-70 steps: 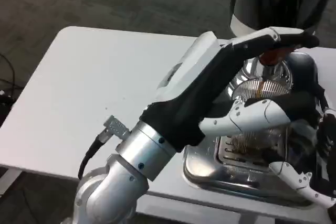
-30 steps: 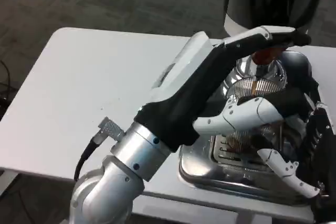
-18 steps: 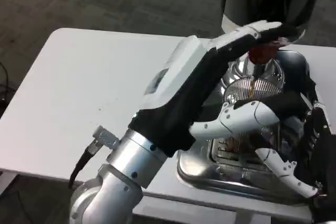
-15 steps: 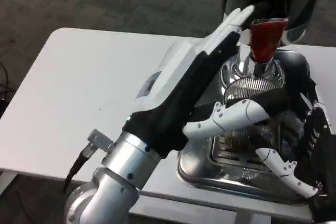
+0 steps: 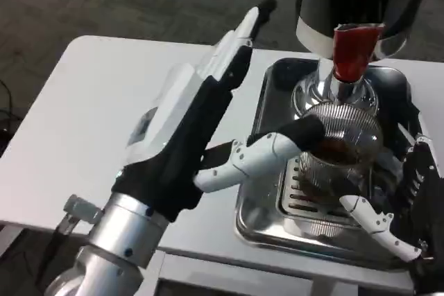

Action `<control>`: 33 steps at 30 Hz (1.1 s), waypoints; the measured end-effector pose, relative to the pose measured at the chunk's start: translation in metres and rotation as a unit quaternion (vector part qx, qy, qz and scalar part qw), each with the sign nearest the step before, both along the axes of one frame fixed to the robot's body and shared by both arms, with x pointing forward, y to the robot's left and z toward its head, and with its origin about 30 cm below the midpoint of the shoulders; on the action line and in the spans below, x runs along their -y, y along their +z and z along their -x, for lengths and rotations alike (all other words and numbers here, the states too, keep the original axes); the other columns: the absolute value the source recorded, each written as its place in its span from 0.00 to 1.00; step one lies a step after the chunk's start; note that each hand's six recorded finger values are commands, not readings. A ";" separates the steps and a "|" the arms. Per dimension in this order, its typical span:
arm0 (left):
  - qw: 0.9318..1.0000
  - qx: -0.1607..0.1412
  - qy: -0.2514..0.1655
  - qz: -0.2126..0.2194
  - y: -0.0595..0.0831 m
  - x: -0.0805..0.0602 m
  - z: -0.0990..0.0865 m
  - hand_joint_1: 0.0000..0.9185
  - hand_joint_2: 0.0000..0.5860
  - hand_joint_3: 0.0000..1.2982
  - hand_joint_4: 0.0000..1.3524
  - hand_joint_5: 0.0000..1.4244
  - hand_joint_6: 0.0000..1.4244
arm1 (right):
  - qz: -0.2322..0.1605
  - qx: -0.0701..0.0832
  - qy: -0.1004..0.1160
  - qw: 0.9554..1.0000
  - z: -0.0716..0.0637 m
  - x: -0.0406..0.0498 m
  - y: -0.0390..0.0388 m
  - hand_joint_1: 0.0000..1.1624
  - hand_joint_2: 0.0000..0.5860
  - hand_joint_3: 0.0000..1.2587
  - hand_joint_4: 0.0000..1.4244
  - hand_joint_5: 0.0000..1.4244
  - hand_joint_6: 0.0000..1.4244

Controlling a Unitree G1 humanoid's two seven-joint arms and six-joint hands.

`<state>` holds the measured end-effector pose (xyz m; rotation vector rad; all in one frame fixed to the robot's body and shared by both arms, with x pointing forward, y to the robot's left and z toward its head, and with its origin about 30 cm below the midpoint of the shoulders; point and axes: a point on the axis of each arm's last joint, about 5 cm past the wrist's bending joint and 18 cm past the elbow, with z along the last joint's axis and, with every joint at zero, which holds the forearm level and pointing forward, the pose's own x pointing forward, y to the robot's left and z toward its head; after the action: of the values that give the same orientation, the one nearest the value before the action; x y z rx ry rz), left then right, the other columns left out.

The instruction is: Grasp the cup under the faucet to collect the drink, then remove the cup.

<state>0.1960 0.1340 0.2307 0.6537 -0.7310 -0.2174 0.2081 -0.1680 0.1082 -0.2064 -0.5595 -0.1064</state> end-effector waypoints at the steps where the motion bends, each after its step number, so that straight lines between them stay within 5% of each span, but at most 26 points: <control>1: 1.000 -0.003 0.008 -0.001 -0.001 -0.004 0.004 0.00 0.07 0.00 0.00 0.00 0.00 | 0.000 0.000 0.000 1.000 0.000 0.0003 -0.0002 0.65 0.30 0.04 0.11 0.13 0.19; 9: 0.998 -0.027 0.048 0.002 -0.007 -0.022 0.021 0.00 0.06 0.00 0.00 0.00 0.00 | -0.001 -0.002 -0.001 1.000 0.001 0.0004 -0.0009 0.65 0.30 0.04 0.11 0.13 0.19; 17: 0.993 -0.068 0.086 -0.048 -0.023 -0.044 0.038 0.00 0.06 0.00 0.00 0.00 0.00 | -0.003 -0.003 -0.001 1.000 0.002 0.0009 -0.0017 0.65 0.30 0.04 0.11 0.13 0.19; 25: 0.986 -0.121 0.093 -0.062 -0.044 -0.056 0.035 0.00 0.08 0.00 0.00 0.00 0.00 | -0.005 -0.004 -0.001 1.000 0.003 0.0011 -0.0020 0.64 0.30 0.05 0.12 0.13 0.19; 33: 0.986 -0.124 0.086 -0.066 -0.050 -0.053 0.027 0.00 0.08 0.00 0.00 0.00 0.00 | -0.004 -0.004 0.001 1.000 0.003 0.0005 -0.0020 0.64 0.30 0.05 0.12 0.13 0.19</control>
<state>0.1694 0.1873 0.1807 0.7970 -0.4208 -0.1847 0.2054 -0.1685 0.1061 -0.1991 -0.5508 -0.1060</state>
